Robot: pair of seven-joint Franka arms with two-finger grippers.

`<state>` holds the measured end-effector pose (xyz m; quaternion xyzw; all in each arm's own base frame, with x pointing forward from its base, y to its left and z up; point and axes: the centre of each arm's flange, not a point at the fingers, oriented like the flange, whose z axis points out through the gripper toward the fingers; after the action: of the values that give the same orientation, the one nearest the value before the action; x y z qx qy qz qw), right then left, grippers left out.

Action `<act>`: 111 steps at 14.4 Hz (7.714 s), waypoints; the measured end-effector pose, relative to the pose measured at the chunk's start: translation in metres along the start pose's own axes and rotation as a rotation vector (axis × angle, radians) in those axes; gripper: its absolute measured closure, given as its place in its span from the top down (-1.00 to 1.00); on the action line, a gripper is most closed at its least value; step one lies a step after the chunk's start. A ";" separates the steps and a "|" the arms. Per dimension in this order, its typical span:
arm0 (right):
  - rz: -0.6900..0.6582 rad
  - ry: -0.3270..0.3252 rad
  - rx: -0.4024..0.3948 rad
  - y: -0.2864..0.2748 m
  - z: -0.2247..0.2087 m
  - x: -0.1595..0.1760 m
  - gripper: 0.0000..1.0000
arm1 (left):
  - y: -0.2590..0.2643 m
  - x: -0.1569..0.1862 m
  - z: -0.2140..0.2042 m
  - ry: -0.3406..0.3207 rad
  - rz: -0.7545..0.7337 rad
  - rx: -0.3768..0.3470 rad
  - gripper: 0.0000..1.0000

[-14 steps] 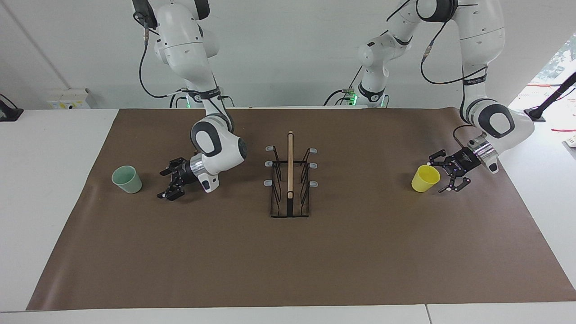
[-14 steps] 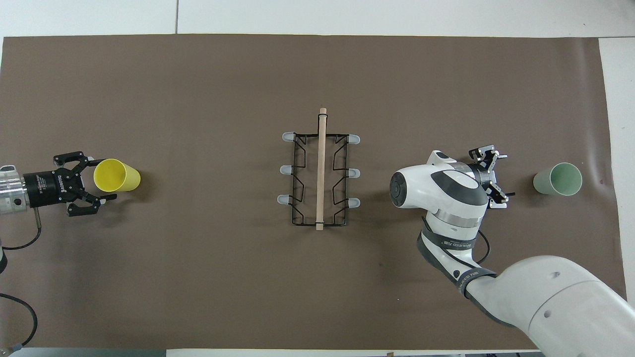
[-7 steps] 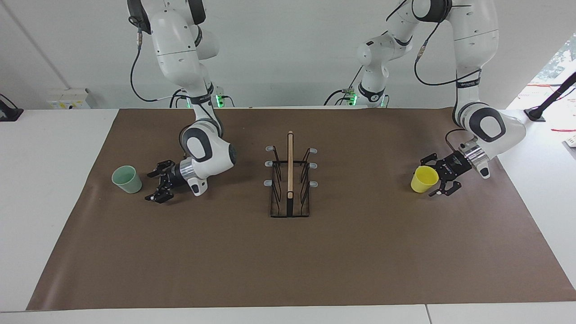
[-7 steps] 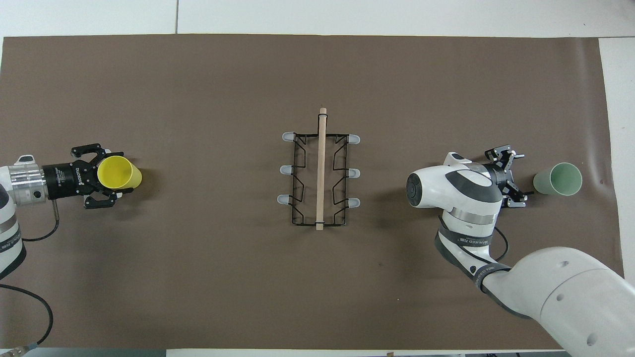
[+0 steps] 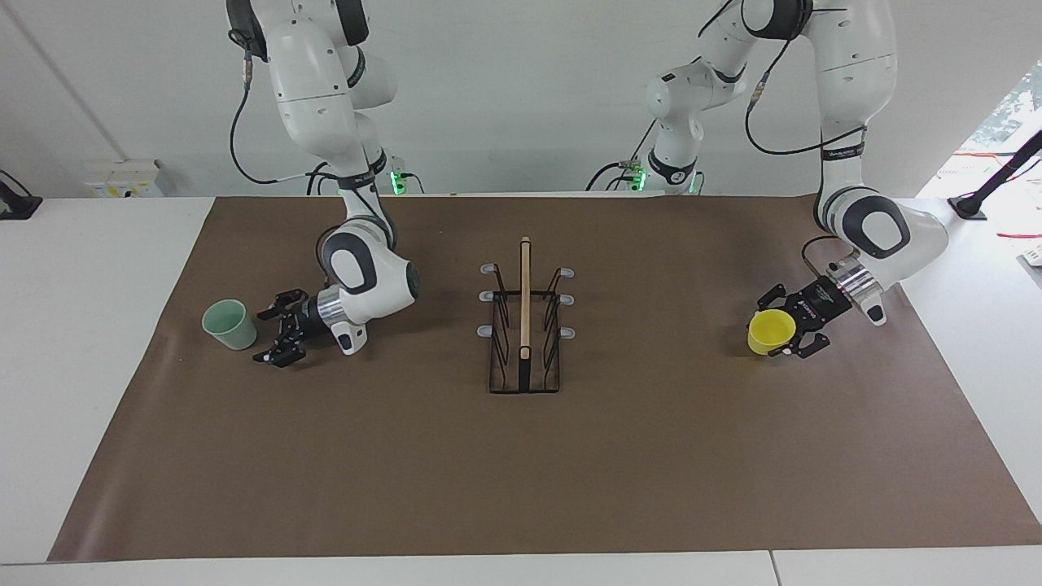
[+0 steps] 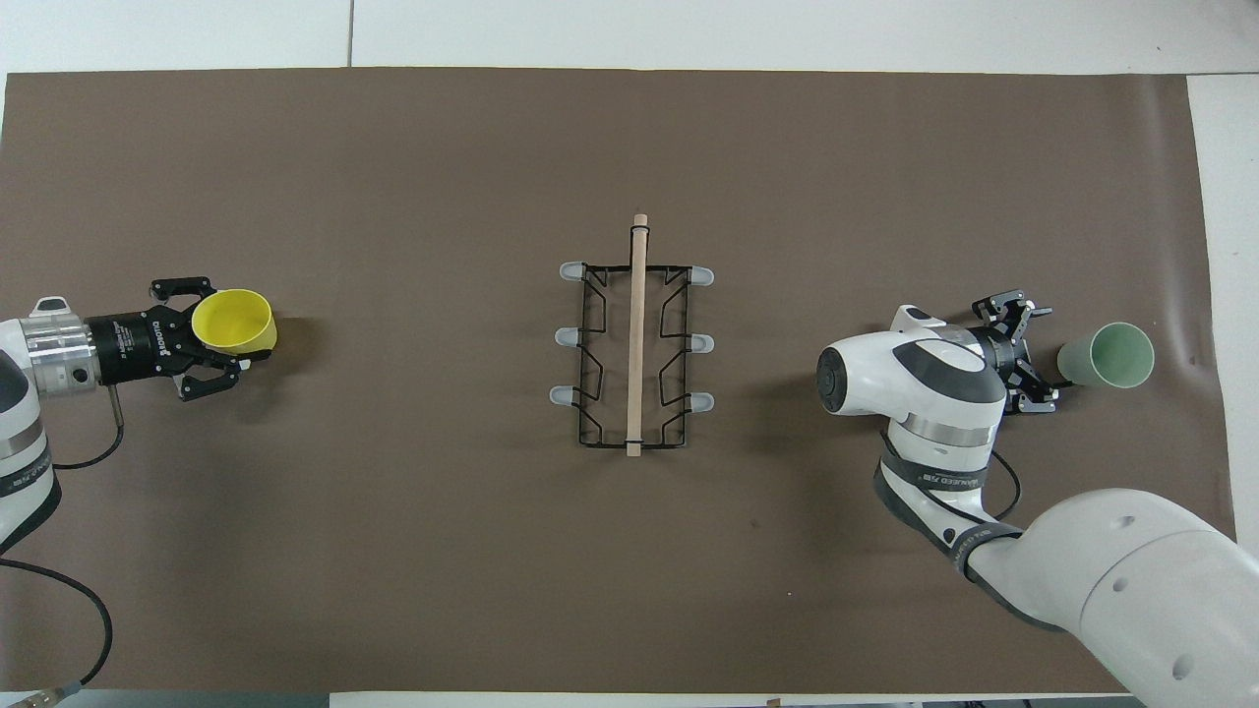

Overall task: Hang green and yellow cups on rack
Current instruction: 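Lift the yellow cup with the left gripper while the right gripper lifts green, then hang the yellow cup on the rack peg with the left gripper, then withdraw the left gripper while the right gripper brings the green cup closer, then hang the green cup on the rack peg nearest the right gripper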

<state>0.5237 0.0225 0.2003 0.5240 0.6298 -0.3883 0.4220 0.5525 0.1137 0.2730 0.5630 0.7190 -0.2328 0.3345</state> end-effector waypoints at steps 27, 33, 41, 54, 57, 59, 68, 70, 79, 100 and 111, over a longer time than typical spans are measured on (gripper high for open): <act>0.106 -0.136 0.002 -0.005 0.023 -0.030 0.37 | -0.184 -0.419 0.185 1.218 0.915 0.148 0.38; 0.309 -0.024 0.078 0.023 -0.010 -0.092 0.37 | -0.253 -0.427 0.220 1.395 1.058 0.112 0.38; 0.603 0.286 0.293 0.021 -0.072 -0.215 0.37 | -0.297 -0.418 0.266 1.476 1.157 0.057 0.38; 0.864 0.933 0.795 0.028 -0.065 -0.263 0.37 | -0.331 -0.437 0.277 1.420 1.168 0.018 0.98; 0.880 1.100 0.864 0.028 -0.082 -0.281 0.37 | -0.323 -0.452 0.265 1.393 1.149 0.005 1.00; 0.905 1.162 0.903 0.024 -0.092 -0.293 0.37 | -0.310 -0.459 0.247 1.368 1.161 0.068 1.00; 0.866 1.710 1.077 0.014 -0.081 -0.318 0.37 | -0.144 -0.399 0.118 0.955 1.410 0.659 1.00; 0.835 1.855 1.083 0.015 -0.088 -0.315 0.37 | -0.112 -0.374 0.093 0.858 1.457 0.698 1.00; 0.762 2.600 0.929 -0.011 -0.147 -0.191 0.37 | -0.024 -0.303 -0.040 0.607 1.546 0.646 1.00; 0.977 2.611 0.439 -0.075 -0.216 -0.073 0.37 | -0.030 -0.337 -0.133 0.480 1.642 0.835 1.00; 0.935 2.612 0.382 -0.080 -0.220 0.002 0.37 | -0.030 -0.336 -0.131 0.478 1.642 0.838 1.00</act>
<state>0.4169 0.2164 0.2773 0.7097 0.2701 0.4700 -0.4500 0.5424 -0.0202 0.6092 0.9990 0.0065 -0.0425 0.0085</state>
